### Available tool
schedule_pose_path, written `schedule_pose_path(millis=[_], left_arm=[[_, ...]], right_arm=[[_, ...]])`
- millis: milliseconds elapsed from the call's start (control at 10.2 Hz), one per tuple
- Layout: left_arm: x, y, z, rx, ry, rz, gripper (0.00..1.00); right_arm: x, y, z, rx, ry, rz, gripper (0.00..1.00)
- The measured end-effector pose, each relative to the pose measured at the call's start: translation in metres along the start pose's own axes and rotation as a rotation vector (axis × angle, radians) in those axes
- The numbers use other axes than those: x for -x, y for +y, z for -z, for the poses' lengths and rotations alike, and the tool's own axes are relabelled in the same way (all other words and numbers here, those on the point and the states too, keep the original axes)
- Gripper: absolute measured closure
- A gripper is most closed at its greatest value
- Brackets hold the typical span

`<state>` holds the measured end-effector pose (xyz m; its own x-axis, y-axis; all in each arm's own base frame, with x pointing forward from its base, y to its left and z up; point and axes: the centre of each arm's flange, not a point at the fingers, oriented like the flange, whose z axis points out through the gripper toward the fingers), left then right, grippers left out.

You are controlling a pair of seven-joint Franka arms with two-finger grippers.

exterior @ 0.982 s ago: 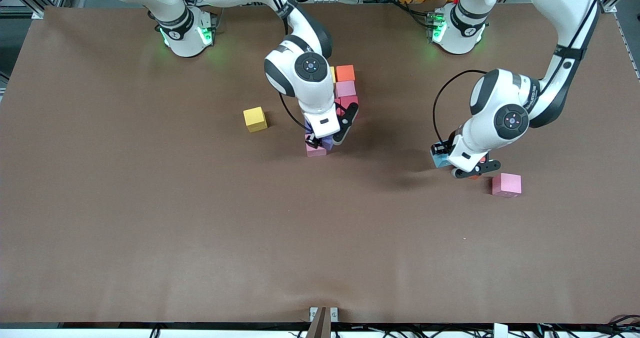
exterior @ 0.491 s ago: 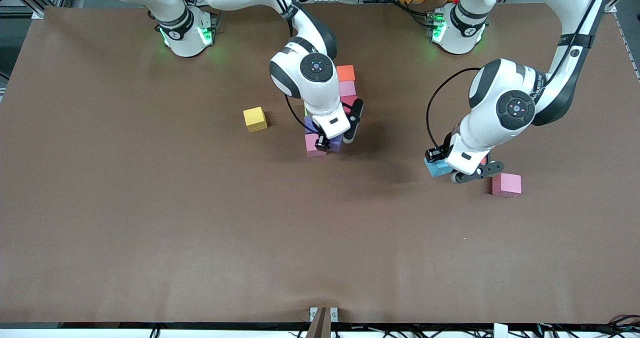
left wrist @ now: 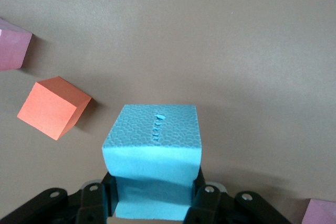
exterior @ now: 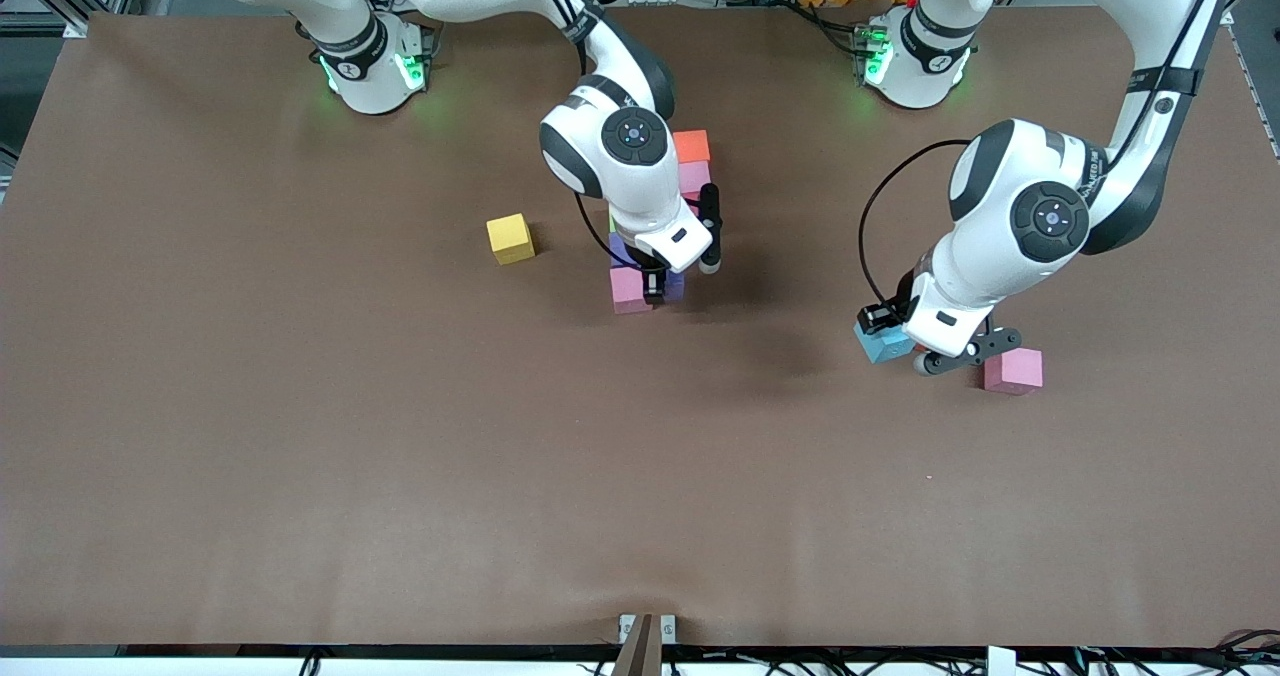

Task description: Form number 2 with 11 blocks

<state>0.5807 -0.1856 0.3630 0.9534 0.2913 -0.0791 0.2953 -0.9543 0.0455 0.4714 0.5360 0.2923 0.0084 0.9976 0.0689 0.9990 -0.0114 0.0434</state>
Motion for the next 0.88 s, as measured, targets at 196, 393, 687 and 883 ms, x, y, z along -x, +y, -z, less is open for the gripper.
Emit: schedule_pose_path(millis=[196, 393, 687, 883], left_arm=[[-0.001, 0.001, 0.0, 0.003, -0.001, 0.0, 0.46], [-0.002, 0.001, -0.003, 0.002, -0.005, 0.001, 0.46], [-0.002, 0.001, -0.005, 0.002, -0.009, 0.001, 0.46], [-0.003, 0.001, -0.006, 0.001, -0.012, 0.001, 0.46]], right_arm=[[-0.001, 0.0, -0.01, -0.007, -0.008, 0.003, 0.42], [-0.006, 0.001, -0.018, -0.007, -0.009, 0.007, 0.42], [-0.014, 0.002, -0.027, -0.006, -0.008, 0.014, 0.42], [-0.018, -0.004, -0.033, -0.011, -0.013, 0.024, 0.42]])
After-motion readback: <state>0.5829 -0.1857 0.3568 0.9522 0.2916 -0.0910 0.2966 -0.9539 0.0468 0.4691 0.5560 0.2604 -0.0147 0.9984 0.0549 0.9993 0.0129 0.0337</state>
